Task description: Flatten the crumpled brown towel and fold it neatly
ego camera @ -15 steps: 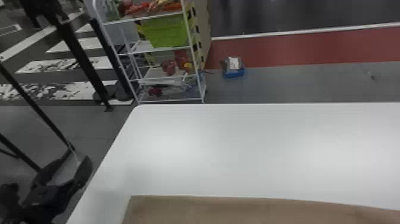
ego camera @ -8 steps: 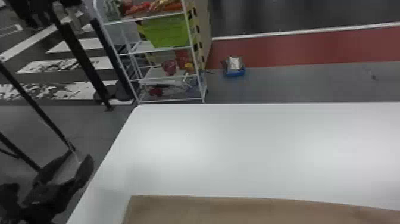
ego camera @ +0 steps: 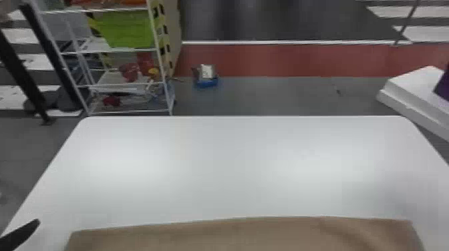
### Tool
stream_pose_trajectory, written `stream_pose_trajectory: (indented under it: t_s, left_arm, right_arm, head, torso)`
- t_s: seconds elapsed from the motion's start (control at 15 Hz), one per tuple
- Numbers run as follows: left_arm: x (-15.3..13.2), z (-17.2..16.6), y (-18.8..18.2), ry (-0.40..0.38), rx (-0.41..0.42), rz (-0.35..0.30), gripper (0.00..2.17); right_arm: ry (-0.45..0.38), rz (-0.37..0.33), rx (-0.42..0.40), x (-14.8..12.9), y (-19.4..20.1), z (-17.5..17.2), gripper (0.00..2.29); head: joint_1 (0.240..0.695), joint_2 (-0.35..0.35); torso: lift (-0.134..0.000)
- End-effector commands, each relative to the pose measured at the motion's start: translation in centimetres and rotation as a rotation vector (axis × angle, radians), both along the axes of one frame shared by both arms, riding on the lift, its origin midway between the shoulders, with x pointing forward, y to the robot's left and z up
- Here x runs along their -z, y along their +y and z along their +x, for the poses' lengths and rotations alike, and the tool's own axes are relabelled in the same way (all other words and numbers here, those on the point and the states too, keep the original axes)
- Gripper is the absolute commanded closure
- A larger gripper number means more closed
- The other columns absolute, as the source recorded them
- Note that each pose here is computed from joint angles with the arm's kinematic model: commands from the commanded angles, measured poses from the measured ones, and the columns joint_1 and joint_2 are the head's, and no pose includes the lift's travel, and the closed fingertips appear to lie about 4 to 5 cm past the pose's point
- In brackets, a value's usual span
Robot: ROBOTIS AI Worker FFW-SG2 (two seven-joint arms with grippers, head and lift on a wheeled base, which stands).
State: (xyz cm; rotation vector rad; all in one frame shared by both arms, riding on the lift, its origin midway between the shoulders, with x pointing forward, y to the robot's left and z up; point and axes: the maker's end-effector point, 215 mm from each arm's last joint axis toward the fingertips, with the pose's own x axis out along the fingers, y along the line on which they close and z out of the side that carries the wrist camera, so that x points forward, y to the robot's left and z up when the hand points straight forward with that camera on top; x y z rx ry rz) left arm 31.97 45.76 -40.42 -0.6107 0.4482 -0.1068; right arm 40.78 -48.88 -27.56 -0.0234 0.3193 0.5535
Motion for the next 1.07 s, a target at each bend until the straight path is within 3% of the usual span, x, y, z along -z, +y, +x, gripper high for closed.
stream_pose_trajectory:
  t_s: [0.0, 0.07, 0.13, 0.33, 0.47, 0.67, 0.8, 1.0]
  left_arm:
    - [0.1, -3.6, -1.4, 0.138, -0.015, -0.116, 0.15]
    - [0.5, -5.2, -2.8, 0.209, -0.006, -0.159, 0.15]
    - [0.5, -6.0, -3.3, 0.25, -0.001, -0.148, 0.15]
    - [0.2, -5.4, -2.8, 0.245, 0.02, -0.05, 0.15]
    - [0.7, -4.6, -1.7, 0.24, 0.034, 0.062, 0.15]
    - [2.2, -4.4, -1.7, 0.281, 0.05, 0.115, 0.15]
    - [2.9, -4.8, -2.3, 0.308, 0.076, 0.118, 0.15]
    - [2.5, -5.5, -4.1, 0.313, 0.121, 0.061, 0.21]
  right_arm:
    - [-0.012, -0.007, 0.034, -0.7, -1.5, 0.0, 0.05]
    - [-0.013, -0.01, 0.042, -0.7, -1.9, -0.1, 0.05]
    - [-0.021, -0.01, 0.043, -0.6, -2.2, -0.1, 0.05]
    - [-0.023, -0.011, 0.039, -0.1, -2.1, -0.1, 0.05]
    - [-0.031, -0.011, 0.038, 0.0, -2.2, -0.2, 0.05]
    - [-0.037, -0.019, 0.037, 0.3, -2.4, -0.4, 0.05]
    - [-0.039, -0.024, 0.033, 0.4, -2.4, -0.6, 0.05]
    - [-0.045, -0.026, 0.038, 0.2, -2.6, -0.7, 0.05]
  head:
    - [0.695, -0.035]
    - [0.695, -0.072]
    - [0.695, -0.072]
    - [0.695, -0.141]
    - [0.695, -0.149]
    - [0.695, -0.123]
    - [0.695, -0.124]
    - [0.695, -0.142]
  torso:
    - [-0.124]
    - [-0.124]
    - [-0.124]
    - [-0.124]
    - [-0.124]
    - [-0.124]
    - [-0.124]
    - [-0.124]
